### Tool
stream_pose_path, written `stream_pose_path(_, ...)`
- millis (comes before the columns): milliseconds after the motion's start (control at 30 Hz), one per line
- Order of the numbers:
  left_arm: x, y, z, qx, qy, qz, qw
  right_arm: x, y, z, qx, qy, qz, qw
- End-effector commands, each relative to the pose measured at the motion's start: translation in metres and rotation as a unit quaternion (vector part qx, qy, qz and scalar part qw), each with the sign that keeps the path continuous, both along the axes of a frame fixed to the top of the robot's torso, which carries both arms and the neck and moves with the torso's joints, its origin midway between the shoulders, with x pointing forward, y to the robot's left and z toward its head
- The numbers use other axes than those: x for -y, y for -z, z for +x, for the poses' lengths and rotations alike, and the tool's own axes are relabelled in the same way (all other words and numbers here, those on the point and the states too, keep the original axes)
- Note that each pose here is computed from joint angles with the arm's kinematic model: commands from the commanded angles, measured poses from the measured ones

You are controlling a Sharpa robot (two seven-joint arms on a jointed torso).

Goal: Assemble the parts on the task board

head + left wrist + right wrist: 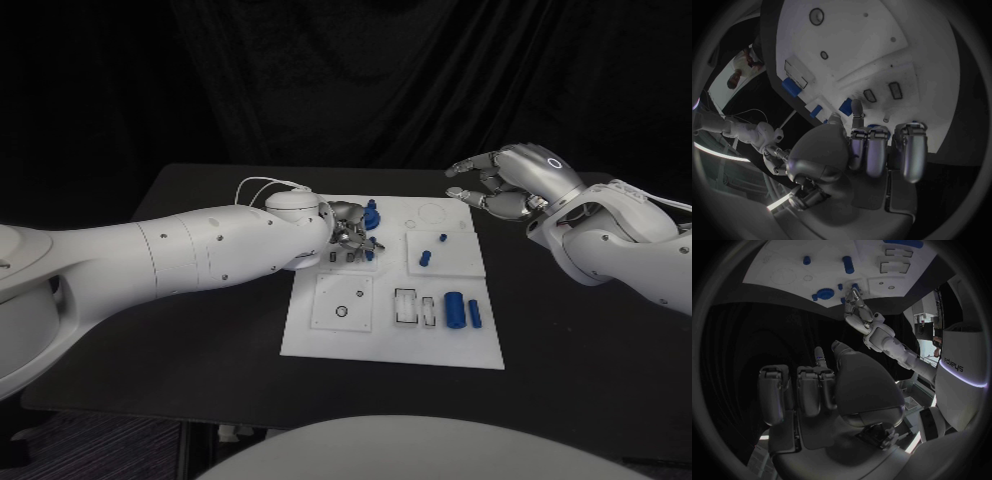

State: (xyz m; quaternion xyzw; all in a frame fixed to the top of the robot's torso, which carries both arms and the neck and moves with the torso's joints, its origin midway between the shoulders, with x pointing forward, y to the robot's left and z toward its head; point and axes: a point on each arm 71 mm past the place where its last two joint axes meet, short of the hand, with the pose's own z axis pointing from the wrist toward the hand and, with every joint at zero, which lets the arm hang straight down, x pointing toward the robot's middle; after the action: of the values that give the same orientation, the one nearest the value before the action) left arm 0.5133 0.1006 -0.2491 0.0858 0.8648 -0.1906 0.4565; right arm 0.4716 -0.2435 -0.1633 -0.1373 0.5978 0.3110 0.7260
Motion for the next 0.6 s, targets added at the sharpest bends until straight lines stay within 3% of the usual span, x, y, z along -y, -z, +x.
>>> stream_pose_path(33, 0.0034, 0.0015, -0.002, -0.007, 0.013, -0.001, 1.0, 0.0009, -0.0004, 0.0013, -0.002, 0.008, 0.0, 1.0)
stream_pose_path(600, 0.0044, 0.0022, -0.0019, -0.01, 0.017, 0.0, 1.0, 0.0003, 0.0, 0.0029, -0.002, 0.008, -0.002, 1.0)
